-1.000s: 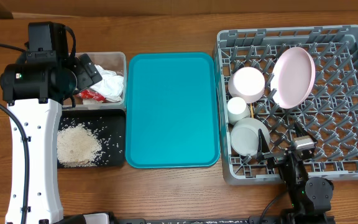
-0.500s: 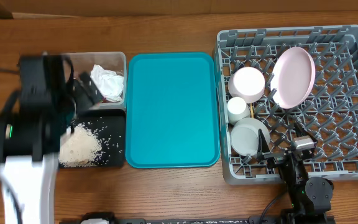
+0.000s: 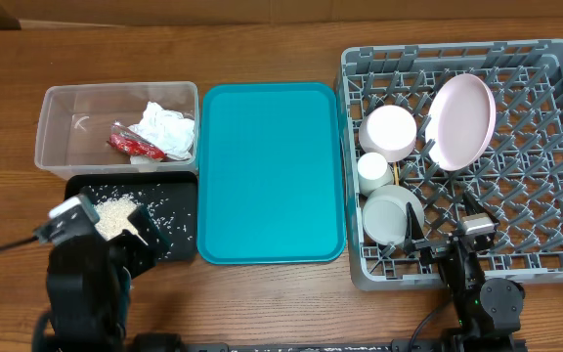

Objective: Sort waste into correct bins and load items into the dishwasher

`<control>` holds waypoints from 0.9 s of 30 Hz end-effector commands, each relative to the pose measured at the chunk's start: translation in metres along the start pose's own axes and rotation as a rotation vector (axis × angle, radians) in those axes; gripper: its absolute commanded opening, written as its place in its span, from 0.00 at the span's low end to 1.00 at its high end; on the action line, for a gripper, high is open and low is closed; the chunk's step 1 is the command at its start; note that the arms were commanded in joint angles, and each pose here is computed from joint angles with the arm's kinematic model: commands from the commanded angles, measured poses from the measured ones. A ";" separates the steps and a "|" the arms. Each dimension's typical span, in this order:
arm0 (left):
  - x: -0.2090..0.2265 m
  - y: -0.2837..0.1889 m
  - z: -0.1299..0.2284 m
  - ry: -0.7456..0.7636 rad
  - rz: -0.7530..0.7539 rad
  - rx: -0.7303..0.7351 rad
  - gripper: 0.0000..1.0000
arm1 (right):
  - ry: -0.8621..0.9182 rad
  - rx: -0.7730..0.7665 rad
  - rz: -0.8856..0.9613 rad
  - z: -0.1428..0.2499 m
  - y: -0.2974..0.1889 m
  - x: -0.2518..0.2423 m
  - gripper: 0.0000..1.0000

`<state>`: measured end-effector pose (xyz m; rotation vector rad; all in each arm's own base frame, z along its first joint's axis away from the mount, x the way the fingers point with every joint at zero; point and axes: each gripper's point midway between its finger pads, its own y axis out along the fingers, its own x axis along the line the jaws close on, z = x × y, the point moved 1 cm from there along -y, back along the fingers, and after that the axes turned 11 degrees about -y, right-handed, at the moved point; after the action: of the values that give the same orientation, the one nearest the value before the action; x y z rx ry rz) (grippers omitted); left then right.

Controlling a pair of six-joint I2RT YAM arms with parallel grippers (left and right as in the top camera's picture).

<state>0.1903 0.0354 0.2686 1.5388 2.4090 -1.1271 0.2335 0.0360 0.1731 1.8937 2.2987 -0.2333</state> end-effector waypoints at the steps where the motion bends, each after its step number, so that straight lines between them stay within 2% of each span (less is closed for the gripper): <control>1: -0.001 0.005 -0.011 -0.067 0.091 -0.179 1.00 | -0.003 -0.005 0.002 0.002 0.000 0.000 1.00; 6: -0.014 0.005 -0.027 -0.189 0.294 -0.405 1.00 | -0.003 -0.006 0.002 0.001 0.000 0.000 1.00; 13: -0.014 0.015 -0.022 -0.262 0.428 -0.548 1.00 | -0.003 -0.005 0.003 0.002 0.000 0.000 1.00; 17: -0.007 0.029 -0.008 -0.268 0.443 -0.566 1.00 | -0.003 -0.006 0.003 0.001 0.000 0.000 1.00; 27: 0.018 0.076 0.042 -0.240 0.377 -0.492 1.00 | -0.003 -0.005 0.002 0.002 0.000 0.000 1.00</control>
<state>0.2288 0.0390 0.2019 1.5179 1.9232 -0.5416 0.2335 0.0360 0.1731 1.8923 2.2970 -0.2357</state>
